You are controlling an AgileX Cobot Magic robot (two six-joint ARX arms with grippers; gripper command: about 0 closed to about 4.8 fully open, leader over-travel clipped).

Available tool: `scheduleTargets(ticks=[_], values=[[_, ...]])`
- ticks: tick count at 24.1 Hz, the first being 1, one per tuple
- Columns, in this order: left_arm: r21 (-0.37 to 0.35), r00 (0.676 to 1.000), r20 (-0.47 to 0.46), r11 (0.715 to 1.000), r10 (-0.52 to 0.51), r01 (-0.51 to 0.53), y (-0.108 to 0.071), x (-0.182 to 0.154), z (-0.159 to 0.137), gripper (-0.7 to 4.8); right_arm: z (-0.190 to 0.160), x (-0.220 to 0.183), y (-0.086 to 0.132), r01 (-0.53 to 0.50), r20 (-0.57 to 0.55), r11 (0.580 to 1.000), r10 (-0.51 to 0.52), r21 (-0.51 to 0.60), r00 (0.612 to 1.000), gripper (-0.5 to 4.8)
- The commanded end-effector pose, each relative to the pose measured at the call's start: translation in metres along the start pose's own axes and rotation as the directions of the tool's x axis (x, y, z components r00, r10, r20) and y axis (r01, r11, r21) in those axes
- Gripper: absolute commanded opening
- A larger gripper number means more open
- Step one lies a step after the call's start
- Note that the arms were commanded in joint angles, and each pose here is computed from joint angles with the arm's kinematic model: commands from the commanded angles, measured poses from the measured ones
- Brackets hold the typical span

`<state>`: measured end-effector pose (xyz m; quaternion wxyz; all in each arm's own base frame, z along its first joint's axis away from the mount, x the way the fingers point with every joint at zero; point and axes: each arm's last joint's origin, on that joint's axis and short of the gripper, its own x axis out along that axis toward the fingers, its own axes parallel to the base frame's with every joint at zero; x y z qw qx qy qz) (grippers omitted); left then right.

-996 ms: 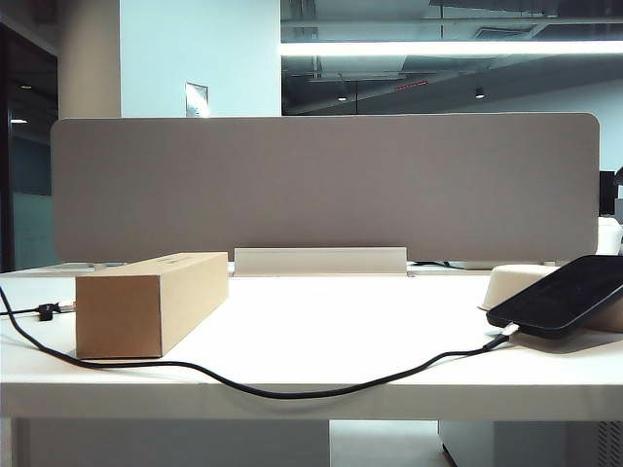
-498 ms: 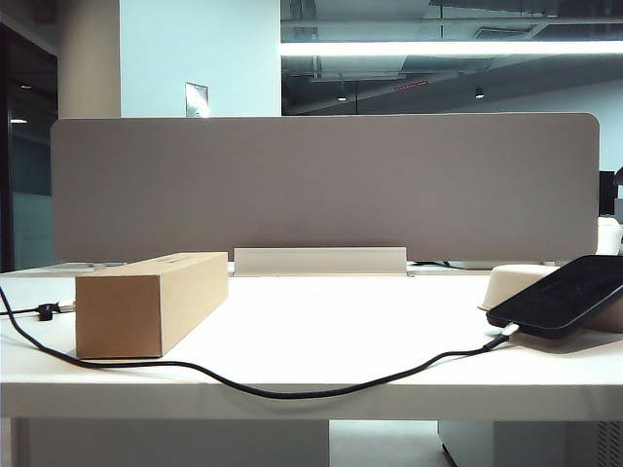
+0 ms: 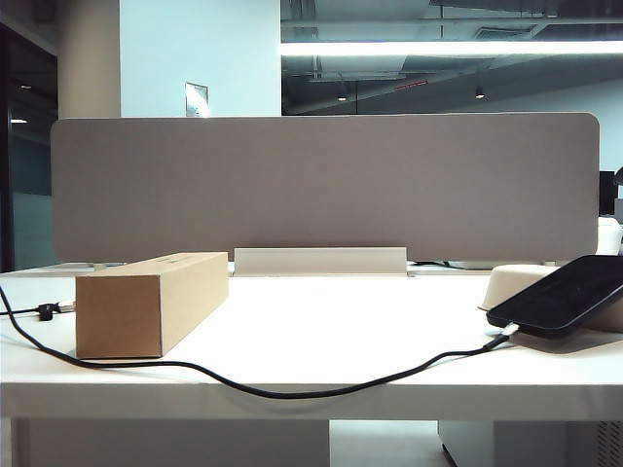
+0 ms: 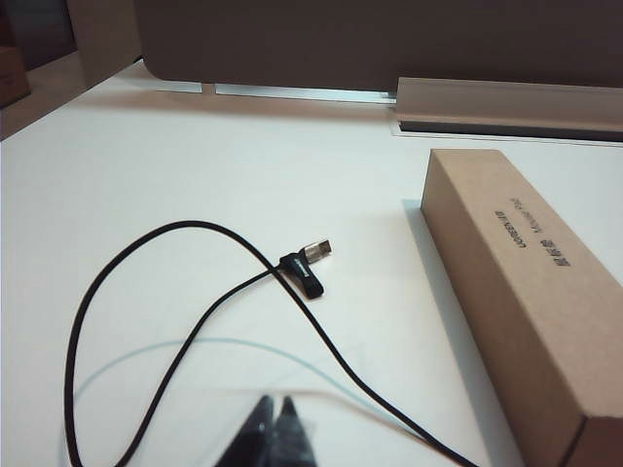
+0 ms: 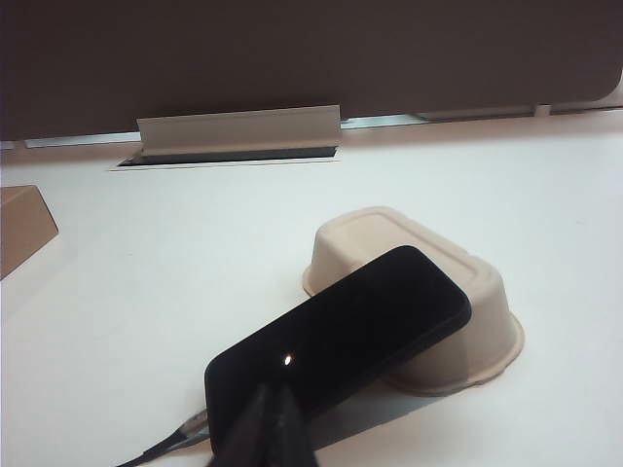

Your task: Pick up the charging cable and the phone, plug the charging cable into the charging port on the phone, and finally place them back on the table.

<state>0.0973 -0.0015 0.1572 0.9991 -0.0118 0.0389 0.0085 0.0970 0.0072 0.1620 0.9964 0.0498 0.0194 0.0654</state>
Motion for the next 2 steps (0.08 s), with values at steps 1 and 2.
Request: scheduleTargets(ticks=[1, 2], values=[[0.000, 1.000, 0.009, 1.000, -0.005, 0.005, -0.0003, -0.0002, 0.0016, -0.06, -0.0009, 0.0003, -0.0002, -0.001, 0.006, 1.000, 0.001, -0.003, 1.000, -0.05], [0.000, 1.000, 0.009, 1.000, -0.005, 0.005, -0.0003, -0.0002, 0.0016, -0.06, -0.0009, 0.0003, -0.0002, -0.001, 0.006, 1.000, 0.001, -0.002, 1.000, -0.05]])
